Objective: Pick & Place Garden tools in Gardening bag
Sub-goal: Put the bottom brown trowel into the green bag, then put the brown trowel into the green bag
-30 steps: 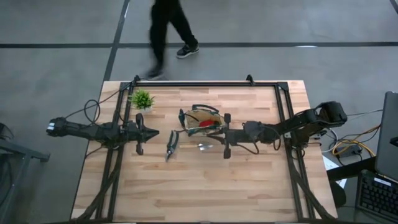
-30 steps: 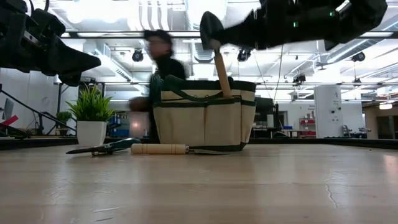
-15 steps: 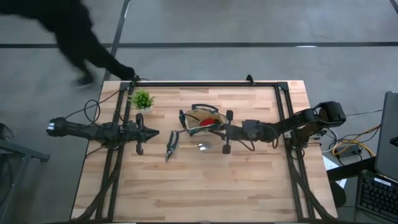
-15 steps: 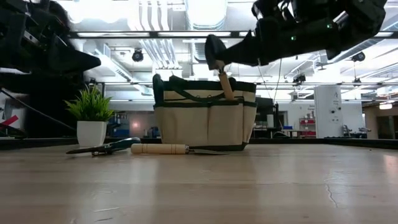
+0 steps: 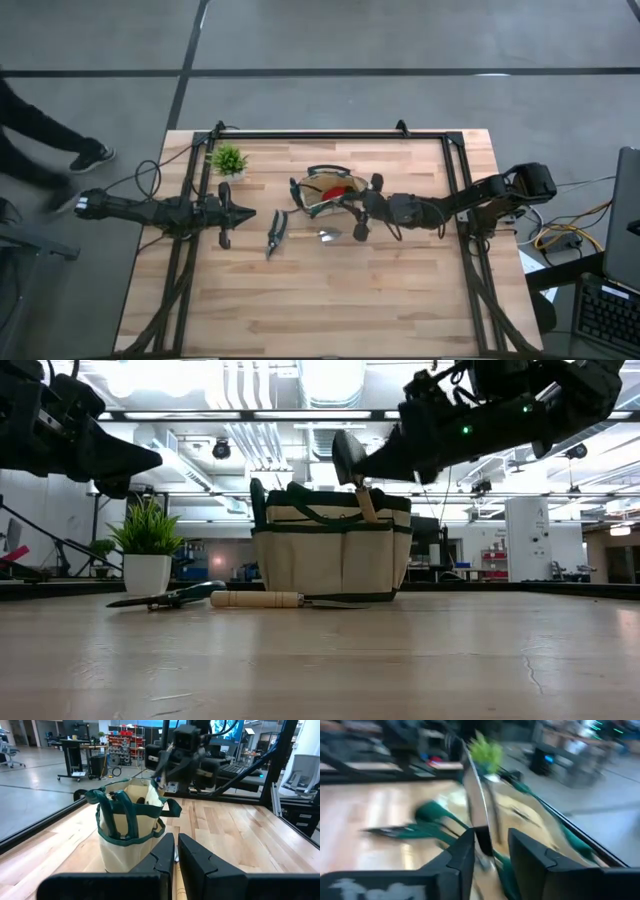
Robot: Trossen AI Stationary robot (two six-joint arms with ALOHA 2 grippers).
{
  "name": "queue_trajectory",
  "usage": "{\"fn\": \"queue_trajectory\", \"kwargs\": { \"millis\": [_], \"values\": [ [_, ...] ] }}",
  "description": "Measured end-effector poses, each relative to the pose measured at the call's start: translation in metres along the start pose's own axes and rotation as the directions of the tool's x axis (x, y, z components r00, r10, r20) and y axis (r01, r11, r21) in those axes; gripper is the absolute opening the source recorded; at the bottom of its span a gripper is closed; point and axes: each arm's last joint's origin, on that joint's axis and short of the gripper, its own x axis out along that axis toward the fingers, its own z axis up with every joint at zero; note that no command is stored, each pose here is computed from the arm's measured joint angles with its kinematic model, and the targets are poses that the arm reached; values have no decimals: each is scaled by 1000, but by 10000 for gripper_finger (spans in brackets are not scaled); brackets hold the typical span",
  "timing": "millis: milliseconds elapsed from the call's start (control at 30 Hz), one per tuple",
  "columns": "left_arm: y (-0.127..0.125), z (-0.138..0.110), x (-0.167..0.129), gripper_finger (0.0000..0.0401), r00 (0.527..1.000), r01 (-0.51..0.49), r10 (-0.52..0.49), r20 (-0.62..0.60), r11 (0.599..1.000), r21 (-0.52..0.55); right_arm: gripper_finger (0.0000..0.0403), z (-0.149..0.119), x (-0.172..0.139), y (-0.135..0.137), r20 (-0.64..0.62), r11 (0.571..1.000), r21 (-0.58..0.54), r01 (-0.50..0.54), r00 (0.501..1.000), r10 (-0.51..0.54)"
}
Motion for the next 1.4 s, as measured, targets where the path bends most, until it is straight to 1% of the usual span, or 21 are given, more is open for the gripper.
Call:
{"fn": "queue_trajectory", "kwargs": {
  "millis": [100,167,267,400,567,667,767,833,900,1000,1100,1167,1267,1400],
  "values": [
    [0,0,0,30,1000,0,0,0,1000,0,130,-6,0,-3,-53,993,28,113,992,-111],
    [0,0,0,30,1000,0,0,0,1000,0,136,-8,-1,-4,-72,988,54,145,987,-141],
    [0,0,0,30,1000,0,0,0,1000,0,137,-9,-1,-4,-87,986,74,150,986,-143],
    [0,0,0,30,1000,0,0,0,1000,0,125,-11,-6,0,-121,986,95,141,984,-129],
    [0,0,0,30,1000,0,0,0,1000,0,107,-13,-17,3,-204,990,59,125,973,-110],
    [0,0,0,30,1000,0,0,0,1000,0,96,-7,-26,1,-216,991,42,130,969,-118],
    [0,0,0,30,1000,0,0,0,1000,0,85,3,-34,-3,-200,991,25,134,972,-127],
    [0,0,0,30,1000,0,0,0,1000,0,78,11,-41,-5,-178,992,23,121,977,-115],
    [0,0,0,30,1000,0,0,0,1000,0,73,17,-47,-3,-157,998,16,53,986,-50],
    [0,0,0,30,1000,0,0,0,1000,0,70,22,-53,6,-141,991,-11,-135,981,132],
    [0,0,0,30,1000,0,0,0,1000,0,71,22,-57,17,-146,946,-12,-325,936,320],
    [0,0,0,30,1000,0,0,0,1000,0,72,20,-58,26,-147,907,4,-421,897,417],
    [0,0,0,30,1000,0,0,0,1000,0,74,14,-57,35,-167,866,25,-499,852,496],
    [0,0,0,30,1000,0,0,0,1000,0,77,5,-52,42,-198,846,56,-530,825,529]
  ]
}}
